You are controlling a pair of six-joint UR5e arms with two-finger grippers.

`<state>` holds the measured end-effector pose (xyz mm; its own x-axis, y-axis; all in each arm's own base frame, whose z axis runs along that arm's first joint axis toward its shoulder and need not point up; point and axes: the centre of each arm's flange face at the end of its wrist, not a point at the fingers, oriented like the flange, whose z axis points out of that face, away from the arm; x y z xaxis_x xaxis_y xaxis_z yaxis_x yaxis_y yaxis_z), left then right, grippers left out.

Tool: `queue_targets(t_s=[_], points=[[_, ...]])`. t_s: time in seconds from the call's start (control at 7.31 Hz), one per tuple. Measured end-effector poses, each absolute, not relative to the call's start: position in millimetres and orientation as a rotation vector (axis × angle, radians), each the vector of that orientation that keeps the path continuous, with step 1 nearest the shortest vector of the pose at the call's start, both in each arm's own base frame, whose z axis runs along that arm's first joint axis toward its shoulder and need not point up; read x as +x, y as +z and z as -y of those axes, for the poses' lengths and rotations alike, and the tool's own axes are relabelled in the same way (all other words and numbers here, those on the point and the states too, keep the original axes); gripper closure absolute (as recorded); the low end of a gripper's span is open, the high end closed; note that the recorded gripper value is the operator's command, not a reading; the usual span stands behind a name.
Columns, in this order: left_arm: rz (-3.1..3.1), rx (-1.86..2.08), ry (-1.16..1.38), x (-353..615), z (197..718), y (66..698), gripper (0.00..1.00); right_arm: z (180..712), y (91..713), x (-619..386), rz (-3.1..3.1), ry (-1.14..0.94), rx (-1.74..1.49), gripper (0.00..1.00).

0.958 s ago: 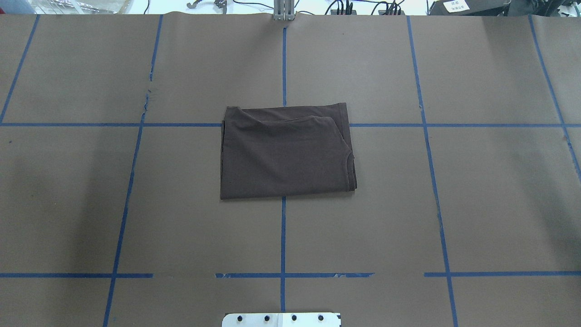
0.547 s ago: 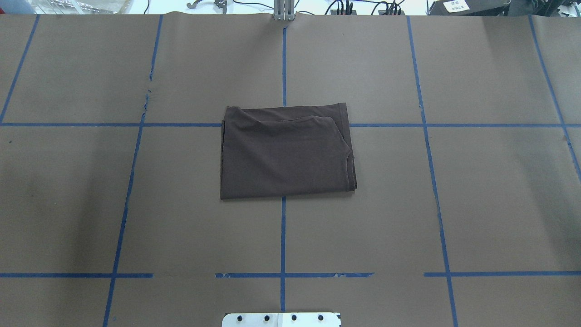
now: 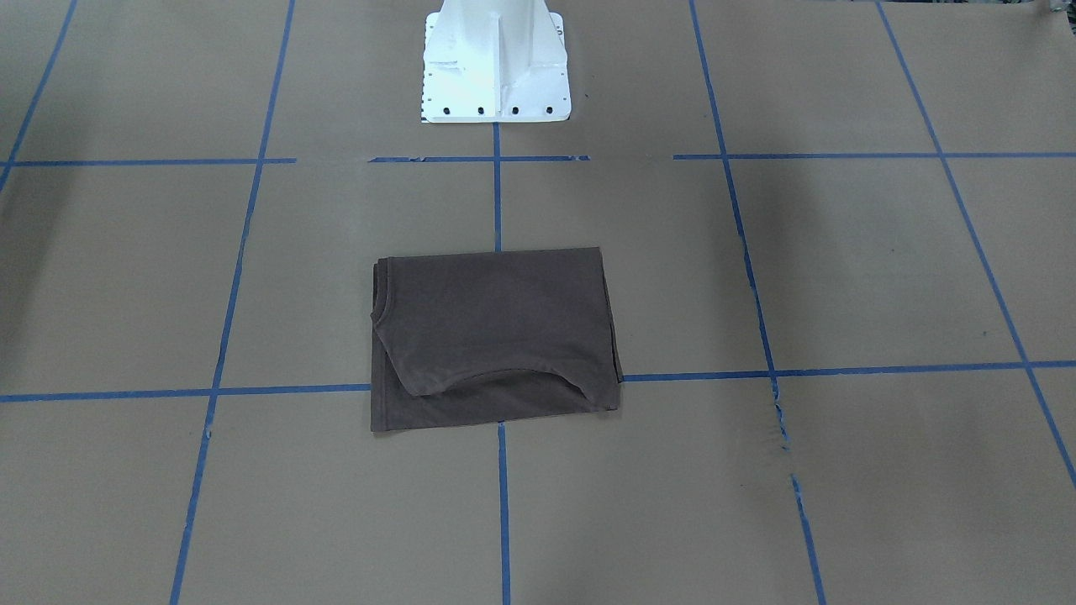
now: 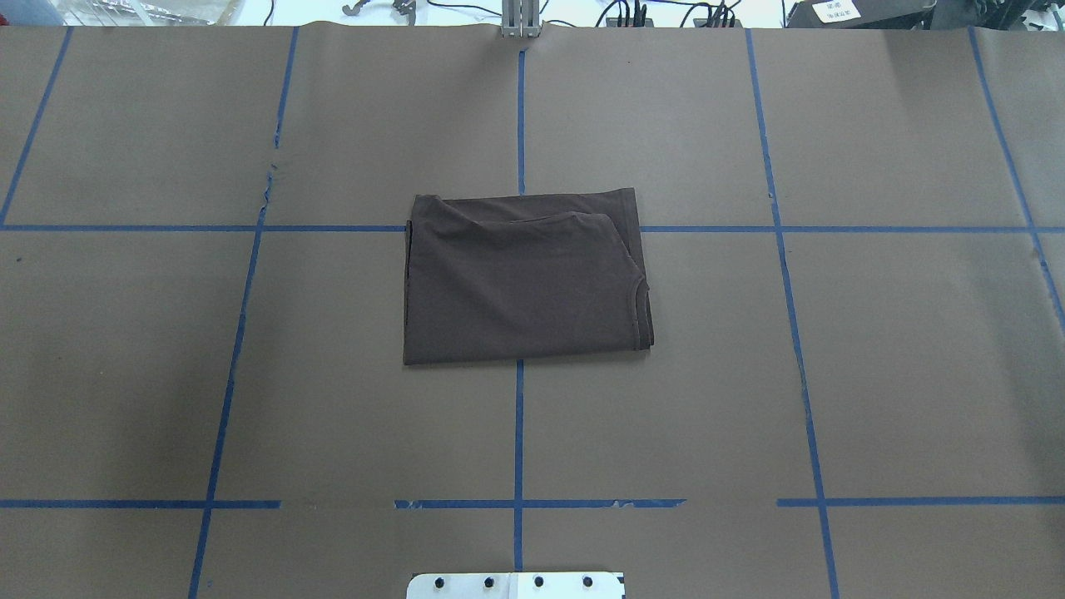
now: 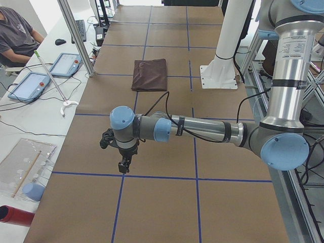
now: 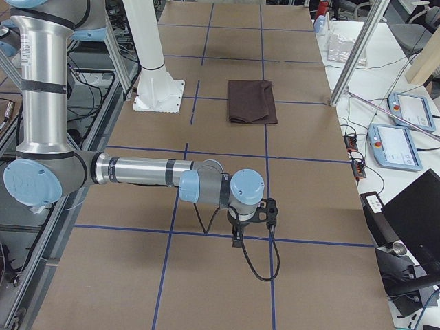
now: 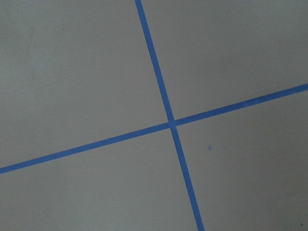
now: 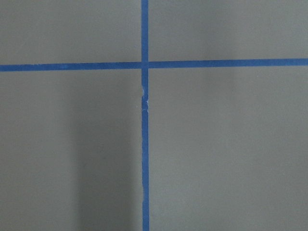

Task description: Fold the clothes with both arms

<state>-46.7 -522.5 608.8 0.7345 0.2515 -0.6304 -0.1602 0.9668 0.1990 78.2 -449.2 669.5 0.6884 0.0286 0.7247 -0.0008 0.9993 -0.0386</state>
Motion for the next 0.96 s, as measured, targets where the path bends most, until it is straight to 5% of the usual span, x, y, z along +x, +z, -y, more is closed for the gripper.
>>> queue_targets(t_s=[0.96], points=[[-0.713,0.12,0.22,-47.4,519.4,612.9,0.0,448.9,663.4,81.1,0.822,0.031,-0.024,0.0]])
